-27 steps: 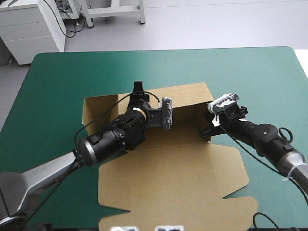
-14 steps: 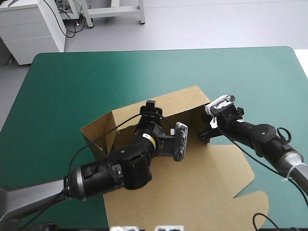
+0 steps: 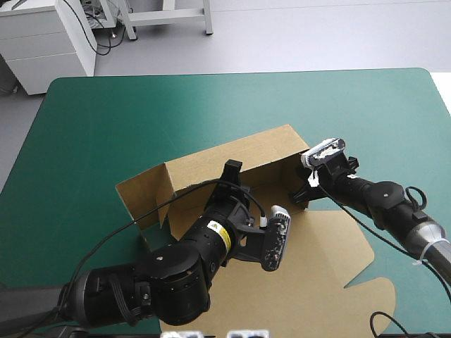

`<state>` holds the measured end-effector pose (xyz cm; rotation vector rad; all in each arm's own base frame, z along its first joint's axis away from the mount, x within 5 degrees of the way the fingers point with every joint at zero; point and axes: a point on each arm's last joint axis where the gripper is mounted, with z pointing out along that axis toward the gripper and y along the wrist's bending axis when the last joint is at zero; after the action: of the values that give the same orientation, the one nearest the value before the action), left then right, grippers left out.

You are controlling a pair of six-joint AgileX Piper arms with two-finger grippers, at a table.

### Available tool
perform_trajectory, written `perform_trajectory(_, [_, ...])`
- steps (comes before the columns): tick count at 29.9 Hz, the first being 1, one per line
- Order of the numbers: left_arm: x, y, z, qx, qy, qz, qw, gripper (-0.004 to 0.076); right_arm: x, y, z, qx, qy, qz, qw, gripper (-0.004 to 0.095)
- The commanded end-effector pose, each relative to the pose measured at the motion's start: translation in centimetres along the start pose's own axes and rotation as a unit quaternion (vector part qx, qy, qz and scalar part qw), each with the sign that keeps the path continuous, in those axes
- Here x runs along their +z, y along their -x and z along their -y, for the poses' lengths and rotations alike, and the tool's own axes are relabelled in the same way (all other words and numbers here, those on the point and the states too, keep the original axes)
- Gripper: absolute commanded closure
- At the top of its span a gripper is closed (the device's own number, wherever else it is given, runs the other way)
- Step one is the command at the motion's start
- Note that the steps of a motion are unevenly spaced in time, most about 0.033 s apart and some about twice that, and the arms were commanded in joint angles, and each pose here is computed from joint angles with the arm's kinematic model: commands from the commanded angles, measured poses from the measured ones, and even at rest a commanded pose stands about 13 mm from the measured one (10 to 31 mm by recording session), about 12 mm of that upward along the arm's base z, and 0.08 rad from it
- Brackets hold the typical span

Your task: Fold the box

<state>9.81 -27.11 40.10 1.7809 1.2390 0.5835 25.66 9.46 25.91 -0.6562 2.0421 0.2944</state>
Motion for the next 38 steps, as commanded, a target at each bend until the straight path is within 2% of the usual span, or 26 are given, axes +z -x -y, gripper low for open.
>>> perform_trajectory(1, [-2.7,-0.8,-3.2,-0.038,0.035,0.032,0.998,0.0706,-0.9,1.5,0.0,0.005,-0.003,0.031,1.000,0.0926])
perform_trajectory(7, [-3.2,-3.3,-6.8,-0.160,-0.009,0.038,0.986,0.0706,-0.9,1.5,0.0,0.005,-0.003,0.031,1.000,0.0926])
perform_trajectory(14, [-1.0,-11.4,-11.0,-0.331,-0.019,-0.033,0.943,0.0706,-0.9,1.5,0.0,0.005,-0.003,0.031,1.000,0.0926])
perform_trajectory(20, [0.3,-20.6,-12.2,-0.493,-0.018,-0.086,0.866,0.0709,-0.9,1.5,0.0,0.005,-0.003,0.031,1.000,0.0926])
perform_trajectory(23, [-0.1,-24.0,-12.3,-0.562,-0.008,-0.092,0.822,0.0709,-0.9,1.5,0.0,0.005,-0.003,0.031,1.000,0.0926])
perform_trajectory(27, [-0.8,-26.7,-12.3,-0.619,0.002,-0.088,0.781,0.0714,-0.9,1.5,0.0,0.004,-0.004,0.031,1.000,0.0926])
perform_trajectory(29, [-1.0,-27.1,-12.3,-0.625,0.004,-0.086,0.776,0.0718,-0.9,1.5,0.0,0.004,-0.004,0.031,1.000,0.0926])
perform_trajectory(38, [-1.0,-27.1,-12.3,-0.610,0.004,-0.089,0.787,0.0724,-1.9,2.1,-0.2,0.000,-0.004,0.049,0.999,0.0926])
